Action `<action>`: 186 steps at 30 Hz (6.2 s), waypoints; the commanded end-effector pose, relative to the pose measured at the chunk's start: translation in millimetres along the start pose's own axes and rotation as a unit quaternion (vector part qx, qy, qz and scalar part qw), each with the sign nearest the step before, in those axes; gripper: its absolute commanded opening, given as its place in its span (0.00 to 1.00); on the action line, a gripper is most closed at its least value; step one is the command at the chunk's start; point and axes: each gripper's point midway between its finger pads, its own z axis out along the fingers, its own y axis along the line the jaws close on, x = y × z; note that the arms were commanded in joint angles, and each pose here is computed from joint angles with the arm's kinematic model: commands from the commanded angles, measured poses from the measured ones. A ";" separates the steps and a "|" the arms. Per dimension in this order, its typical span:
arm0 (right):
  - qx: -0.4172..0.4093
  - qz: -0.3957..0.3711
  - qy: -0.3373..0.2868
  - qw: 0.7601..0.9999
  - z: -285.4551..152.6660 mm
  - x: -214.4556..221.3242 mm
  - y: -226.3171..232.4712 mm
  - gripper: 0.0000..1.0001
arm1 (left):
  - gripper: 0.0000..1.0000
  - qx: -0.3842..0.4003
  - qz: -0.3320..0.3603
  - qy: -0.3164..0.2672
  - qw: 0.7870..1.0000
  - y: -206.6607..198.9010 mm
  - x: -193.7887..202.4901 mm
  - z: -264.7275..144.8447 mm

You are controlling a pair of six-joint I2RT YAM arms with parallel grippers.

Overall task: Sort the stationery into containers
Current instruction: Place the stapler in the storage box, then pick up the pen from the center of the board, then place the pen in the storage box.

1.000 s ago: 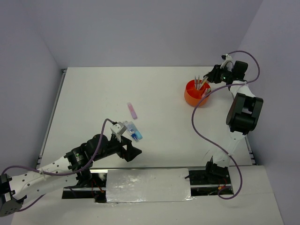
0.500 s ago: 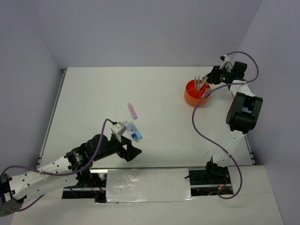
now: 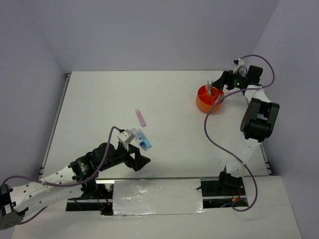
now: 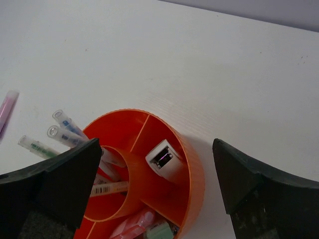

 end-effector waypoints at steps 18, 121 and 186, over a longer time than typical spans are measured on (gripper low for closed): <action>0.250 0.105 -0.199 0.942 -67.9 -121.3 7.5 1.00 | 0.99 -0.257 -0.084 -0.027 0.962 65.7 -34.0 -8.4; -0.095 0.130 -0.076 0.984 -60.4 67.4 419.0 0.73 | 0.00 -0.215 -0.402 -0.106 0.883 61.0 -176.9 124.9; -0.008 -0.016 0.019 1.000 -48.6 51.7 407.5 0.00 | 0.99 -0.277 -0.373 -0.086 0.881 93.7 -155.3 86.0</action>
